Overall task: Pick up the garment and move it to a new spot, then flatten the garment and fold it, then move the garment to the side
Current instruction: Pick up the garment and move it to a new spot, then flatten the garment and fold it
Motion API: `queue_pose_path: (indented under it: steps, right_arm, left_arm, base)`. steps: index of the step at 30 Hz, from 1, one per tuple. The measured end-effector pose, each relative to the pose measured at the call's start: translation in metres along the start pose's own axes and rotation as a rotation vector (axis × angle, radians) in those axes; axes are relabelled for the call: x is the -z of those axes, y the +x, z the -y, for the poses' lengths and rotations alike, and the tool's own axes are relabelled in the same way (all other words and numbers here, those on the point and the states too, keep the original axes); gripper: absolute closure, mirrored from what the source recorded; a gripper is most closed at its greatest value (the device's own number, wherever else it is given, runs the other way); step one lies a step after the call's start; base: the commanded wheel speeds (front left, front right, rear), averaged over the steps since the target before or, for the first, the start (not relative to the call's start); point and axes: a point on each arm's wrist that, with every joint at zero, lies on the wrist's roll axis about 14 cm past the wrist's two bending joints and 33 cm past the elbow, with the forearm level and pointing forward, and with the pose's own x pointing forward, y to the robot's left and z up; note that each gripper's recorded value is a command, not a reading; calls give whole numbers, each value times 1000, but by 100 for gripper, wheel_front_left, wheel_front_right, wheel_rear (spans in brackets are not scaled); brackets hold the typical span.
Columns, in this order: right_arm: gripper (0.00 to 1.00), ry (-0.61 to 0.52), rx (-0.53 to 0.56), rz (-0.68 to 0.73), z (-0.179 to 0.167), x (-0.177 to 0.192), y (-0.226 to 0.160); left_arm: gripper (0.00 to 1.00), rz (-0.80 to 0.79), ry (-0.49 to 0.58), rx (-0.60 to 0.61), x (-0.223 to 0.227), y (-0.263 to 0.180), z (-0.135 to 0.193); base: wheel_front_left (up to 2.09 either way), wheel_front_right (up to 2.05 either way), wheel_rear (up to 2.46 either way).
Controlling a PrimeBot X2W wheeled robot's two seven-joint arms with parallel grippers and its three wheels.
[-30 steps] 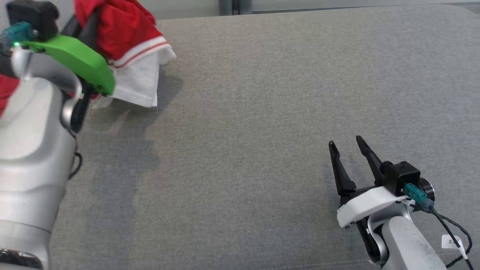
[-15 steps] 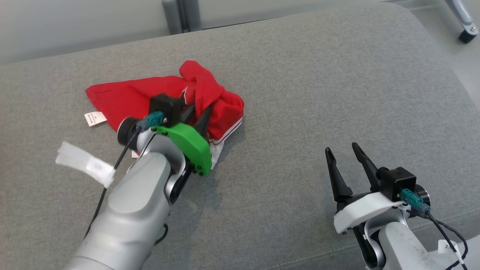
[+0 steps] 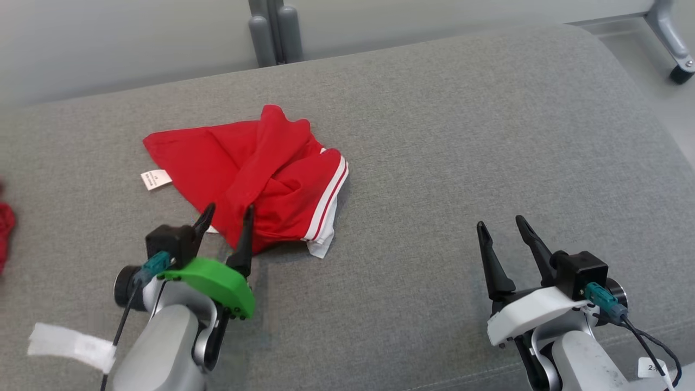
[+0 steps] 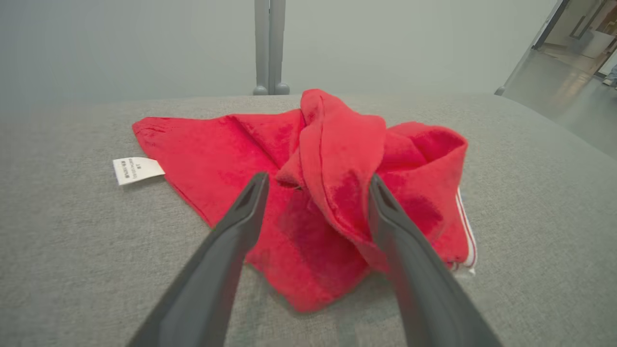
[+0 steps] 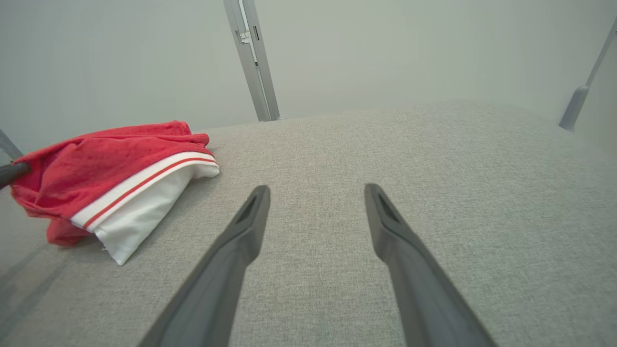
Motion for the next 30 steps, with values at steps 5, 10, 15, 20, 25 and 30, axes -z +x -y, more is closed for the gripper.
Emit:
queue_pose_path:
  steps: [5, 10, 15, 20, 25, 30]
  right_arm:
    - [0, 3, -36, 17, -12, -5, 4]
    - [0, 3, -65, 35, -22, -11, 4]
    - [0, 2, -75, 46, -26, -15, 0]
    - [0, 3, -70, 48, -26, -16, -6]
    - [0, 6, -56, 41, -22, -13, -15]
    - [0, 9, -75, 20, -28, -5, -12]
  left_arm:
    - [0, 58, -2, -115, -5, -35, -31]
    - [0, 115, 17, -219, -12, -68, -52]
    - [0, 158, 56, -285, -18, -93, -60]
    - [0, 173, 72, -319, -18, -111, -64]
    - [0, 156, 80, -334, -9, -127, -64]
    - [0, 147, 77, -332, -5, -129, -65]
  base:
    - [0, 0, 0]
    - [0, 0, 0]
    - [0, 0, 0]
    - [0, 0, 0]
    - [0, 0, 0]
    - [0, 0, 0]
